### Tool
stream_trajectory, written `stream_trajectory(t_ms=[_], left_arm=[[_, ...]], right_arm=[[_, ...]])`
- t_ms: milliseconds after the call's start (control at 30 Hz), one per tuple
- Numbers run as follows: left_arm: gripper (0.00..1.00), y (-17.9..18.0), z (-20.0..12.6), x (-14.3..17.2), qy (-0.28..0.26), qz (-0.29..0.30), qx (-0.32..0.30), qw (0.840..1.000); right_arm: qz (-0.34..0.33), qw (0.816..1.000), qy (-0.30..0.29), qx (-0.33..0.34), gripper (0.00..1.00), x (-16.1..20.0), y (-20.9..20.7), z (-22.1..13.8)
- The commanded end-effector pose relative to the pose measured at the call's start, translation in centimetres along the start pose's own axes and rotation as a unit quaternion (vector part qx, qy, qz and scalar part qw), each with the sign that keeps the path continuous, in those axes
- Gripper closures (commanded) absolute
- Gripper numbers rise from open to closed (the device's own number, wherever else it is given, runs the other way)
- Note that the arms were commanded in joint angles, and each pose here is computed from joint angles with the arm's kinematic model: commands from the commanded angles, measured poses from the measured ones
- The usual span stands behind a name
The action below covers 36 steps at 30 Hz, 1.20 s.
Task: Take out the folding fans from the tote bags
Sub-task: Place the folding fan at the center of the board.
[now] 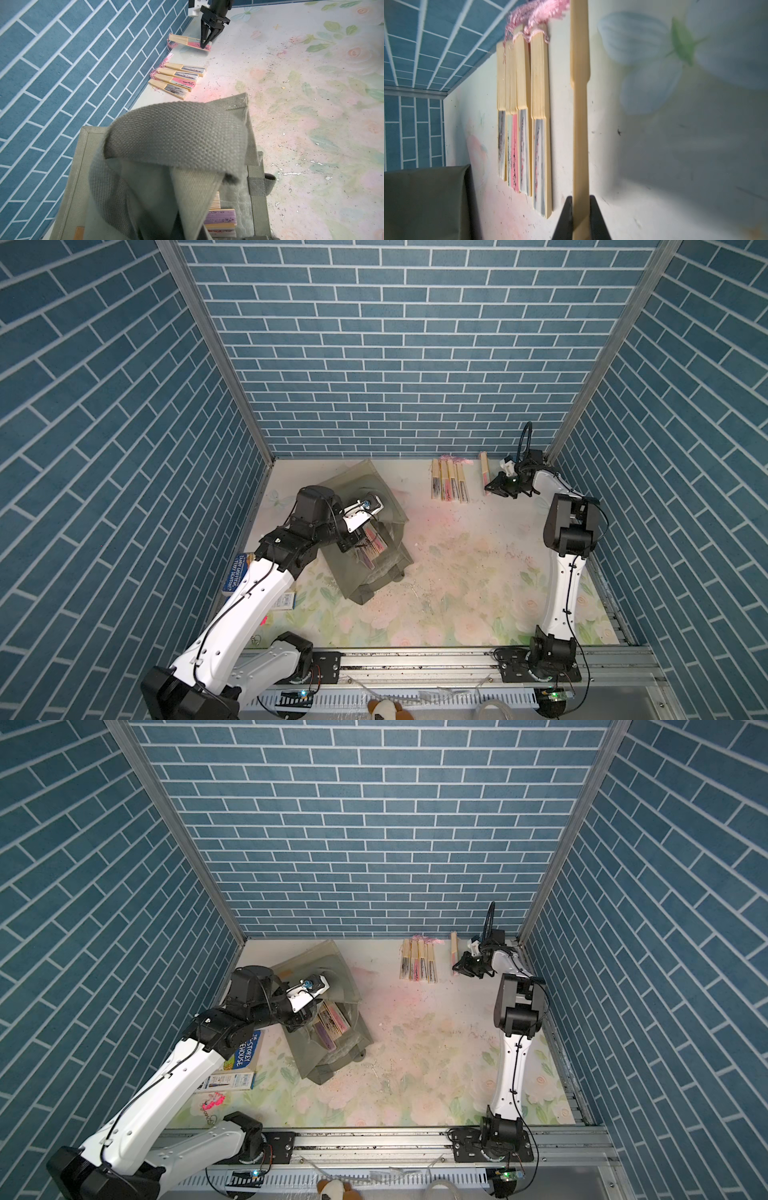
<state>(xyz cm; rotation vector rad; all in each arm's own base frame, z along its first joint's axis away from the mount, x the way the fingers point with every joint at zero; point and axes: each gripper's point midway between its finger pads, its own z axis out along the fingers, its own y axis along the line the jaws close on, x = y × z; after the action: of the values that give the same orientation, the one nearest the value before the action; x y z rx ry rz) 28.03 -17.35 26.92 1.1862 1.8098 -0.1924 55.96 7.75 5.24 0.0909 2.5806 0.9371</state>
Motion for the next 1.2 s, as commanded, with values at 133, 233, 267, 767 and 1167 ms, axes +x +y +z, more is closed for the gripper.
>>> stream_trajectory(t_ms=[133, 233, 267, 767, 1167], left_arm=[[1.0, 0.1, 0.2, 0.3, 0.004, -0.002, -0.005, 1.0], [1.0, 0.1, 0.2, 0.4, 0.005, -0.003, -0.005, 1.0], [1.0, 0.1, 0.2, 0.4, 0.006, -0.003, -0.005, 1.0], [1.0, 0.0, 0.3, 0.5, 0.007, 0.0, -0.006, 1.0], [1.0, 0.0, 0.4, 0.7, 0.012, 0.001, -0.007, 1.0]], right_arm=[[0.029, 0.998, 0.047, -0.041, 1.0, 2.0, 1.8, 1.0], [0.031, 0.997, 0.061, -0.044, 1.0, 2.6, 2.2, 1.7], [0.032, 0.996, 0.064, -0.044, 1.0, 2.7, 2.3, 1.9], [0.044, 0.995, 0.088, -0.022, 1.0, 3.9, 1.5, 3.6], [0.048, 0.994, 0.093, 0.009, 1.0, 4.2, 0.1, 3.8]])
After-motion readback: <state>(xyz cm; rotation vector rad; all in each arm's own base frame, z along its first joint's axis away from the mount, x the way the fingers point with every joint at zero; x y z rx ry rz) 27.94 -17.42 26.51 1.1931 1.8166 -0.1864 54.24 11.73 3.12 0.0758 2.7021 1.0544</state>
